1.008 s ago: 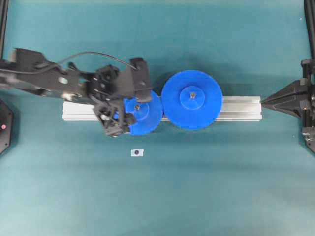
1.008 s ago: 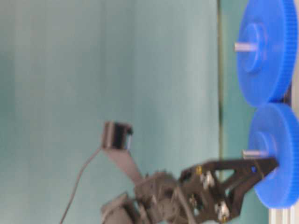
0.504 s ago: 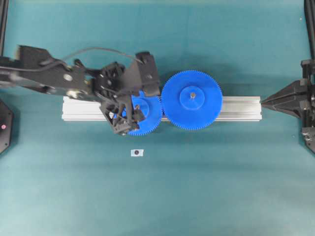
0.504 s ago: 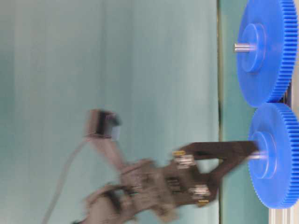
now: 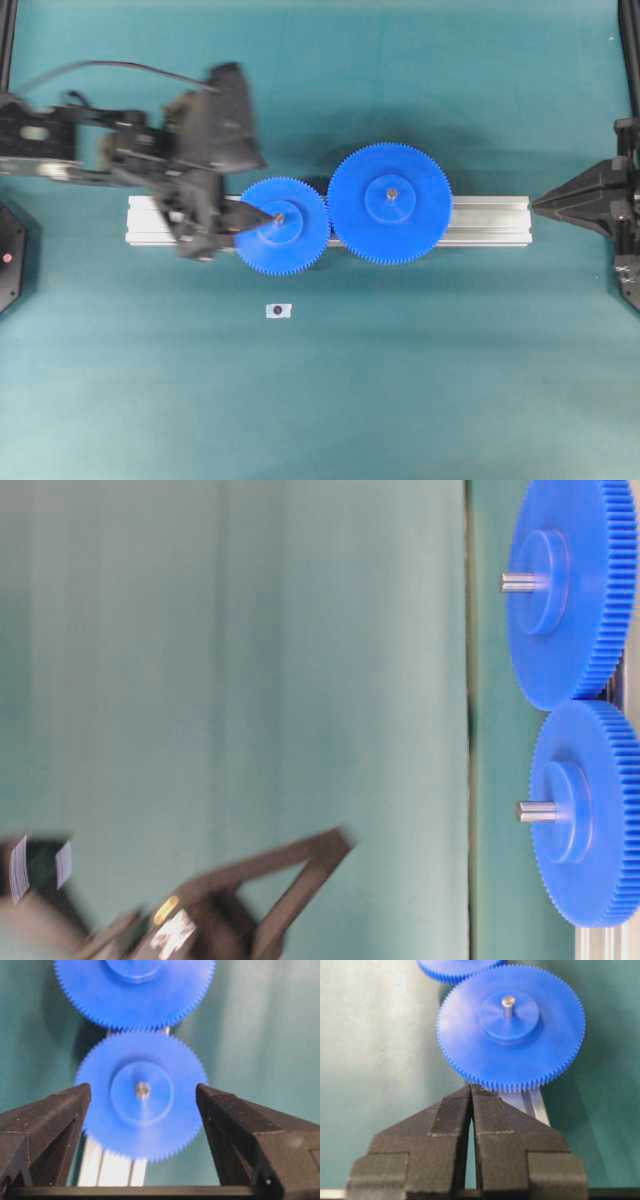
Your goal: Insert the small gear onto the shaft.
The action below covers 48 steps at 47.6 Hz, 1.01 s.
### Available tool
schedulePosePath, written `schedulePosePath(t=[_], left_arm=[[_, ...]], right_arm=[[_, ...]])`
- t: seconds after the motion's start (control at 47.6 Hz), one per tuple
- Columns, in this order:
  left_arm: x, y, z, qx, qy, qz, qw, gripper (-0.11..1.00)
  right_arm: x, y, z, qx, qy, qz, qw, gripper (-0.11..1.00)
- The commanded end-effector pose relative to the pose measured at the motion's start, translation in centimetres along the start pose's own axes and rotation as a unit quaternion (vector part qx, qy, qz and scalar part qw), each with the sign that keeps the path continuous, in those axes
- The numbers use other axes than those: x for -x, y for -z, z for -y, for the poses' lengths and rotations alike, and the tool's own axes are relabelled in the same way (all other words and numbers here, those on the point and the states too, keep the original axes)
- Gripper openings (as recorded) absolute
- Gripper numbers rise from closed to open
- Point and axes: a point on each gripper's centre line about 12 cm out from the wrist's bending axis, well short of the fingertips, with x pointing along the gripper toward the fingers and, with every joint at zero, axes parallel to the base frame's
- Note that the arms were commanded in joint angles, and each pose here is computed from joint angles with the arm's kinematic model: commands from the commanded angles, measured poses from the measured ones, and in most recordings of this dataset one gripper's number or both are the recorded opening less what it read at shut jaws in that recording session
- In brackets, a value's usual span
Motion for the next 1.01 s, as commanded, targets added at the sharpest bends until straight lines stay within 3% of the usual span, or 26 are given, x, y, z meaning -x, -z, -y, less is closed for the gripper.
schedulePosePath(t=[0.0,0.483,0.693,0.987], left_arm=[[2.5,-0.7,0.1,-0.002,0.003,0.034,0.9994,0.84],[9.4,3.2,1.0,-0.016,0.026,0.091,0.9954,0.84],[10.3,5.5,1.3,-0.023,0.037,0.088,0.9952,0.84],[11.7,6.5,1.1,-0.022,0.039,0.107,0.9933,0.84]], right_arm=[[0.1,-0.4,0.0,-0.004,0.0,0.008,1.0,0.07],[0.2,-0.1,0.0,-0.004,0.0,0.009,1.0,0.07],[0.4,0.1,0.2,-0.006,0.002,0.014,0.9999,0.07],[1.0,0.5,0.4,-0.007,0.005,0.033,0.9994,0.07]])
